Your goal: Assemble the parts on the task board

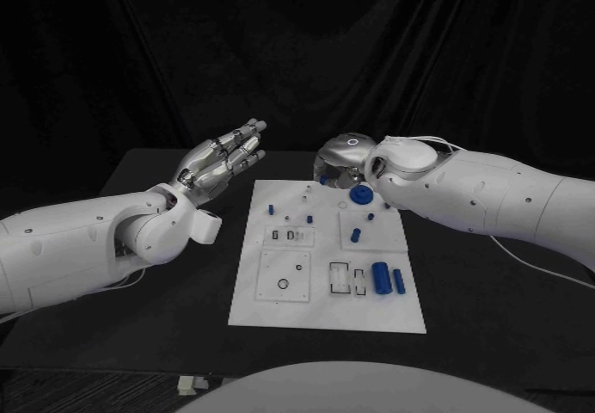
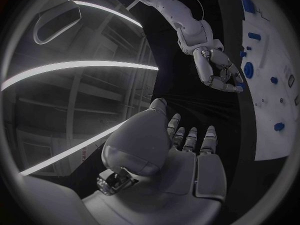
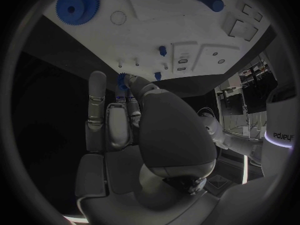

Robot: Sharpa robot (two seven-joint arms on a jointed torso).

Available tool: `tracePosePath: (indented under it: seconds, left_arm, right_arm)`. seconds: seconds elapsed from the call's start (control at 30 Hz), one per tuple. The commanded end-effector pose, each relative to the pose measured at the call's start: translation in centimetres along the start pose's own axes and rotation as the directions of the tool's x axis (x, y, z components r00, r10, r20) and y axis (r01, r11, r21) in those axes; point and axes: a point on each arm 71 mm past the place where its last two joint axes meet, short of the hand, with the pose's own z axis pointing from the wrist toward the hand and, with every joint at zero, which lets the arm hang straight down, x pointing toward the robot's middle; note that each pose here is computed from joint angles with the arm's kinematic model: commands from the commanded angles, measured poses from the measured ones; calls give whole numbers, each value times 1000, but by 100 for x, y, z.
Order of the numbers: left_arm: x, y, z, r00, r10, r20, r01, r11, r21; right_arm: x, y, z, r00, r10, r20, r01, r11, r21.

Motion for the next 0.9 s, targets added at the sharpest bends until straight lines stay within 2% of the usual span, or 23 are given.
tracePosePath:
  seconds: [0.03,0.47,0.9]
  left_arm:
    - [-6,-33,8,1000,17,16,-17,1000,8]
    - [13,-81,15,1000,20,14,-20,1000,16]
    - [6,-84,18,1000,21,14,-21,1000,19]
  right_arm:
    - [-32,-13,33,1000,-2,16,2,1000,4]
    - [-38,-19,206,1000,-18,-3,18,999,29]
    - [8,-86,230,999,-17,-41,20,997,68]
